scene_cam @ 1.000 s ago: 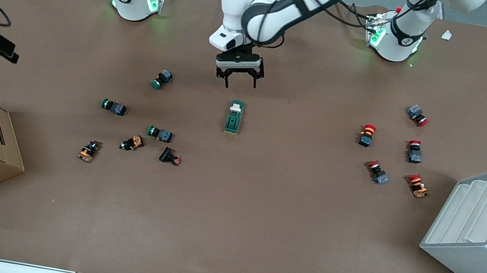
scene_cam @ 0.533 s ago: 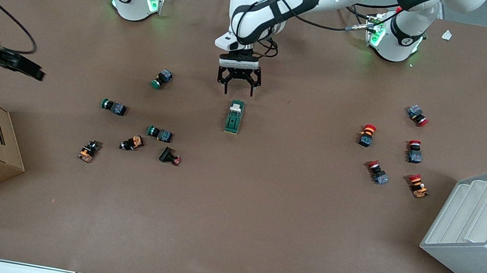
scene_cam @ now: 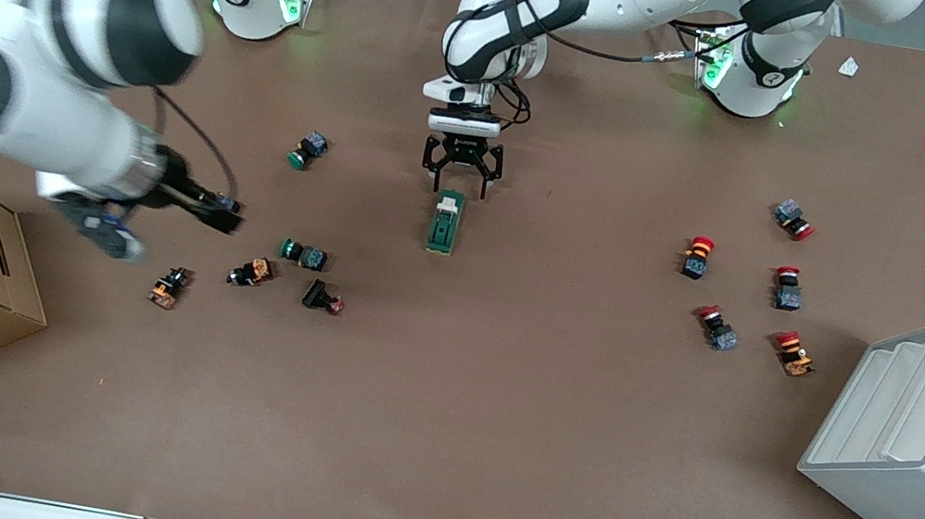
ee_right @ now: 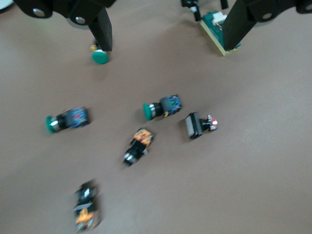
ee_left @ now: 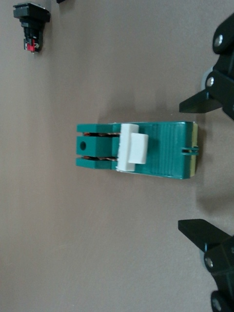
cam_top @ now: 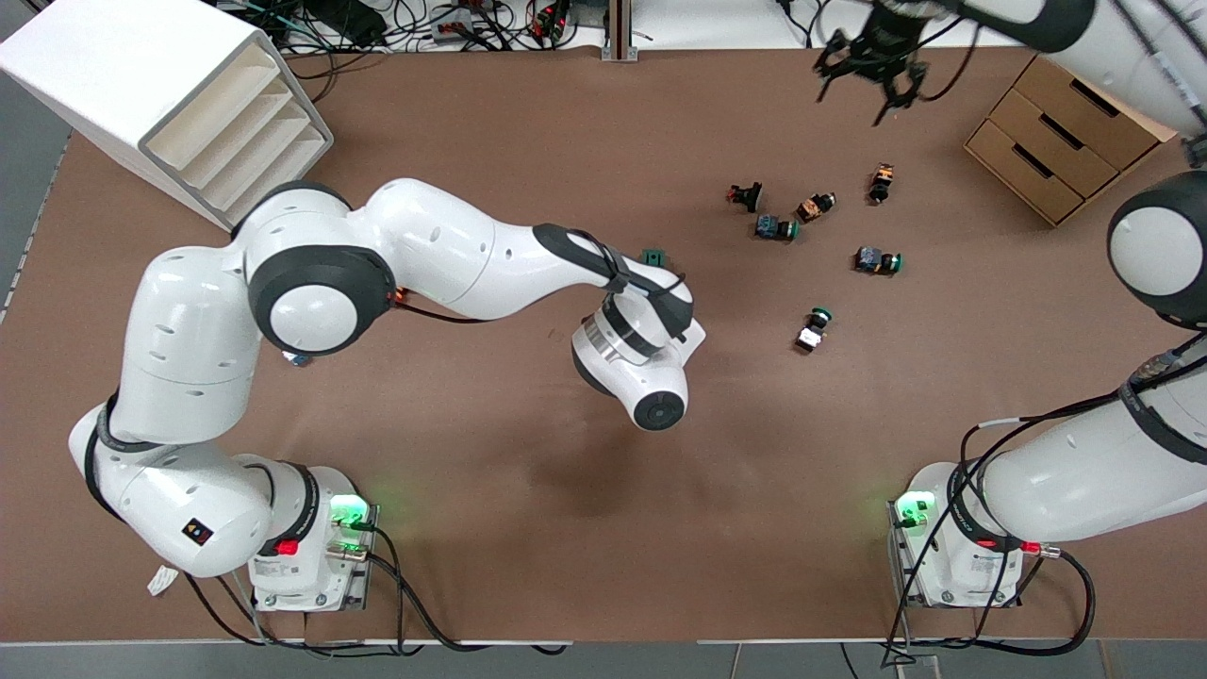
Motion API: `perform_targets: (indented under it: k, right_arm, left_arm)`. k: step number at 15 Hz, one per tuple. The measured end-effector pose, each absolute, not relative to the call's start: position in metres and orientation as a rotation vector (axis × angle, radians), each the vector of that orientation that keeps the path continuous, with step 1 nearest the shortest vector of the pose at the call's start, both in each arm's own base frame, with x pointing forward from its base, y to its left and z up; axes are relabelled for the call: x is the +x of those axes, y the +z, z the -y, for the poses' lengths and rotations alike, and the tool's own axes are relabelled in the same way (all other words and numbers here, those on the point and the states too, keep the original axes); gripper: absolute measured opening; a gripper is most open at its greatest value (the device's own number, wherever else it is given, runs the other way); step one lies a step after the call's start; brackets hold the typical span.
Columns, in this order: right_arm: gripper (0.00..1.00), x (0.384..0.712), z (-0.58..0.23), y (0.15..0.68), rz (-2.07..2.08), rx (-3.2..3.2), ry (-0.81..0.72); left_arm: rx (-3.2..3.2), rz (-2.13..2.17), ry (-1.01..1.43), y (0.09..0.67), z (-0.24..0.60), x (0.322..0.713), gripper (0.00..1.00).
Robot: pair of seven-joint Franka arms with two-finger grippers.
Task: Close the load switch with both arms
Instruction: 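Lower the left gripper toward the switch while the right gripper reaches in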
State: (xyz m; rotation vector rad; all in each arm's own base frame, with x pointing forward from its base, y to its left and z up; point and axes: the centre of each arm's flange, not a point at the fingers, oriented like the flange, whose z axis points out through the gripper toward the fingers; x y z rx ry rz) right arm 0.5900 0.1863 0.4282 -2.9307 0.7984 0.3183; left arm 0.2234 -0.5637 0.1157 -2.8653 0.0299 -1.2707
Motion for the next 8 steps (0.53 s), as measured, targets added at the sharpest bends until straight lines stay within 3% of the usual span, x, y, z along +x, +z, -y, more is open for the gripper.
perform_targets:
  k: [4,8]
  right_arm:
    - [1.0,0.57,-0.262,0.367,-0.908,-2.857,0.425]
    - [1.0,0.557,-0.311,0.318,-1.039,-2.807,0.402]
  left_arm:
    - [-2.854,-0.014,-1.347,0.104,0.563,0.216,0.95]
    - [-2.806,-0.019,-1.442,0.094,0.563,0.207,0.95]
